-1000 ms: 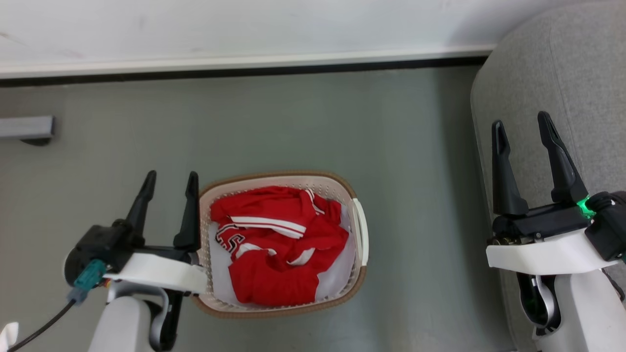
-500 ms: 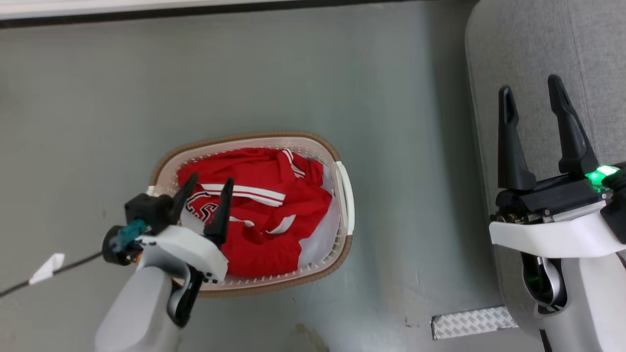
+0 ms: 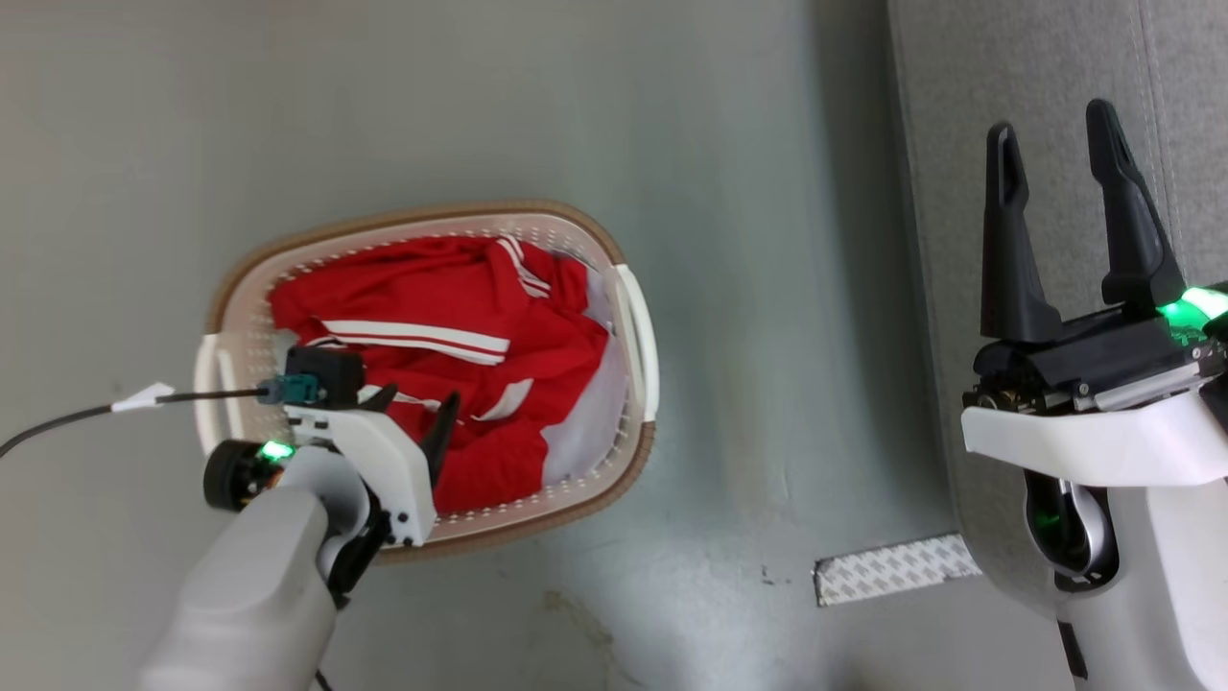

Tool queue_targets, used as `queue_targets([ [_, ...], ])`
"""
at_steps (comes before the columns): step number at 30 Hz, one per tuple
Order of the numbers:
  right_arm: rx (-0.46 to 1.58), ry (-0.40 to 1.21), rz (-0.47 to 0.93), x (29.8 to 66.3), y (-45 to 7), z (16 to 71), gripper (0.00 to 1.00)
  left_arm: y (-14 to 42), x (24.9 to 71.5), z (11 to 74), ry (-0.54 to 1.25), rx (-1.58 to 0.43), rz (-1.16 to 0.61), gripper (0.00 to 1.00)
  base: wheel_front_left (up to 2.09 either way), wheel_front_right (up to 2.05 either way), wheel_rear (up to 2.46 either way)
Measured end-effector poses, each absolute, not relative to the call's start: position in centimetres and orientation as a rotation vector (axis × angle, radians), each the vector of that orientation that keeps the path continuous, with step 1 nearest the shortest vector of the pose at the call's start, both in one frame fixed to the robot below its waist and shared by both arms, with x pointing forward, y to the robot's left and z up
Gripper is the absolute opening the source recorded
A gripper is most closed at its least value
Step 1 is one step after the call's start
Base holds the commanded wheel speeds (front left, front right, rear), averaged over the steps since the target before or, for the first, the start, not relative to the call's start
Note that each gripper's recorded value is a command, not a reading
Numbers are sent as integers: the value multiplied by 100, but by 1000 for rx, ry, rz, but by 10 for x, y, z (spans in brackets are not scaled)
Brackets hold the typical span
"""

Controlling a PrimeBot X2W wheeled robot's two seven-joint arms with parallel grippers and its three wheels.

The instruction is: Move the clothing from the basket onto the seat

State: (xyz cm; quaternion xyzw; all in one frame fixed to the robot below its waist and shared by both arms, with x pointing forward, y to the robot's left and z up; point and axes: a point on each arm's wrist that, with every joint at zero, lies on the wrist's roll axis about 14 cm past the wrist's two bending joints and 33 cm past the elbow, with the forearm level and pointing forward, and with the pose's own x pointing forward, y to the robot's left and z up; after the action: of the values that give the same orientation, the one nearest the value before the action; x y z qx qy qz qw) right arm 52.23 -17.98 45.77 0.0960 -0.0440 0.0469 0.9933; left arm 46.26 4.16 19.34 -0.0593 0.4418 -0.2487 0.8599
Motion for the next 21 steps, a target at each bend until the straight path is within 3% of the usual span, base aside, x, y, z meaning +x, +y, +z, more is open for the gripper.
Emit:
queue_targets([
  [5,182,-82,77,523,-188,453,100,44,432,160,1121,-64,-552,100,0,0,0],
  [20,178,-18,34,525,-205,422,100,45,406,102,1352,8,-602,100,0,0,0],
  [21,175,-16,33,526,-206,420,100,44,405,100,1359,7,-605,91,0,0,0],
])
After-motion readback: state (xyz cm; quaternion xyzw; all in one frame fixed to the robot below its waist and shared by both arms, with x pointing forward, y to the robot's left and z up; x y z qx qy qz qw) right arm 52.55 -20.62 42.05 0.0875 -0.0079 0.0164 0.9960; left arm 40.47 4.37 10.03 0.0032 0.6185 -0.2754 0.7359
